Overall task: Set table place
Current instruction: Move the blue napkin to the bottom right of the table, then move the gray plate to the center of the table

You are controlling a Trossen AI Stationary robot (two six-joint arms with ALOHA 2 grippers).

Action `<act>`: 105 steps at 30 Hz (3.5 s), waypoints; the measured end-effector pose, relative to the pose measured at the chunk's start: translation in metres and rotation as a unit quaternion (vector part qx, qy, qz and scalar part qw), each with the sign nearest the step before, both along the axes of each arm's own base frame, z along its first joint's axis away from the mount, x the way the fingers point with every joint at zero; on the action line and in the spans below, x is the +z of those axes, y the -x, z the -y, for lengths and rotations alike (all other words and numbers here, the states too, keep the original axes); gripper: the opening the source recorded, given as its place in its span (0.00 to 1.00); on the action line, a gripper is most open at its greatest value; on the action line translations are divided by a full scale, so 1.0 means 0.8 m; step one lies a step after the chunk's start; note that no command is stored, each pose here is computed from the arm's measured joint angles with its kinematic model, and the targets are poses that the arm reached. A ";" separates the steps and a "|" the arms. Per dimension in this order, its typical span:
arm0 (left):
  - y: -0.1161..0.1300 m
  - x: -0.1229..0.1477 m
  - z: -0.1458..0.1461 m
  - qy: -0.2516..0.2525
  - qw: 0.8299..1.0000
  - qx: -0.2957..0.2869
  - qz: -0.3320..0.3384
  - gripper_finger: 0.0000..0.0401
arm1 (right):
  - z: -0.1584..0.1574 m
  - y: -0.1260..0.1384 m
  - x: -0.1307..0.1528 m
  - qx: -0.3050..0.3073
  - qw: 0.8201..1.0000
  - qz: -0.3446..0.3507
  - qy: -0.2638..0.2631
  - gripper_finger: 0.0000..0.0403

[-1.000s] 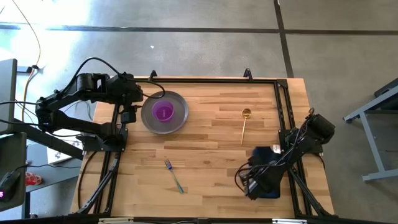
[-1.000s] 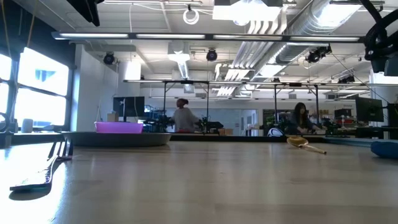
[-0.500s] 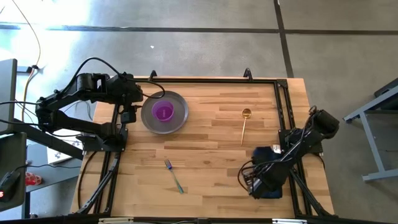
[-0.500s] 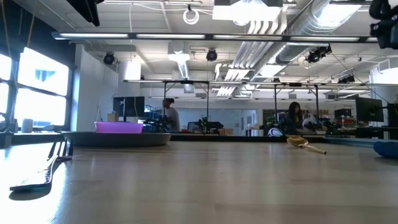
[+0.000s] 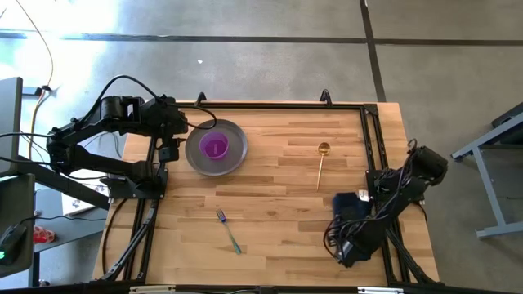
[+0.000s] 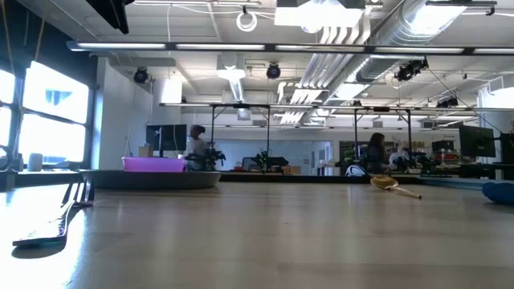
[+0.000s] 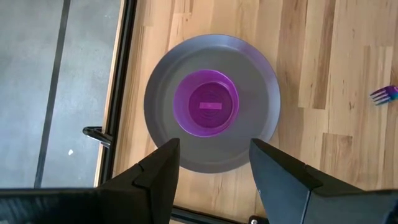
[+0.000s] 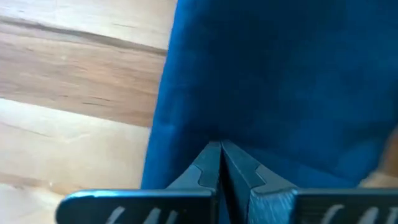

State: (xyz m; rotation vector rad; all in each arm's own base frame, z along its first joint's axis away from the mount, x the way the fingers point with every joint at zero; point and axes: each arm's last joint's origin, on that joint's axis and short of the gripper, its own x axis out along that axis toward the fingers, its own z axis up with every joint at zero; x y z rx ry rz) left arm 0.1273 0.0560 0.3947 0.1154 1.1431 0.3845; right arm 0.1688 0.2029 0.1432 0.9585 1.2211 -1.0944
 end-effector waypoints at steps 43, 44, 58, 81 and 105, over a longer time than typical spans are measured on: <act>-0.036 -0.105 -0.150 -0.016 0.989 0.117 -0.083 0.02 | 0.163 -0.194 0.188 0.228 0.955 0.064 0.180 0.00; -0.032 -0.109 -0.162 -0.005 0.990 0.119 -0.076 0.02 | 0.177 -0.198 0.193 0.235 0.953 0.059 0.184 0.00; 0.002 -0.182 -0.260 0.091 0.979 0.159 -0.088 0.00 | 0.361 -0.235 0.222 0.287 0.923 0.154 0.206 0.00; -0.010 -0.272 -0.278 0.224 0.927 0.217 -0.209 0.00 | 0.386 -0.193 0.256 0.386 0.888 0.145 0.203 0.00; -0.037 -0.310 -0.246 0.205 0.931 0.226 -0.202 0.00 | 0.375 -0.121 0.324 0.368 0.872 0.182 0.265 0.00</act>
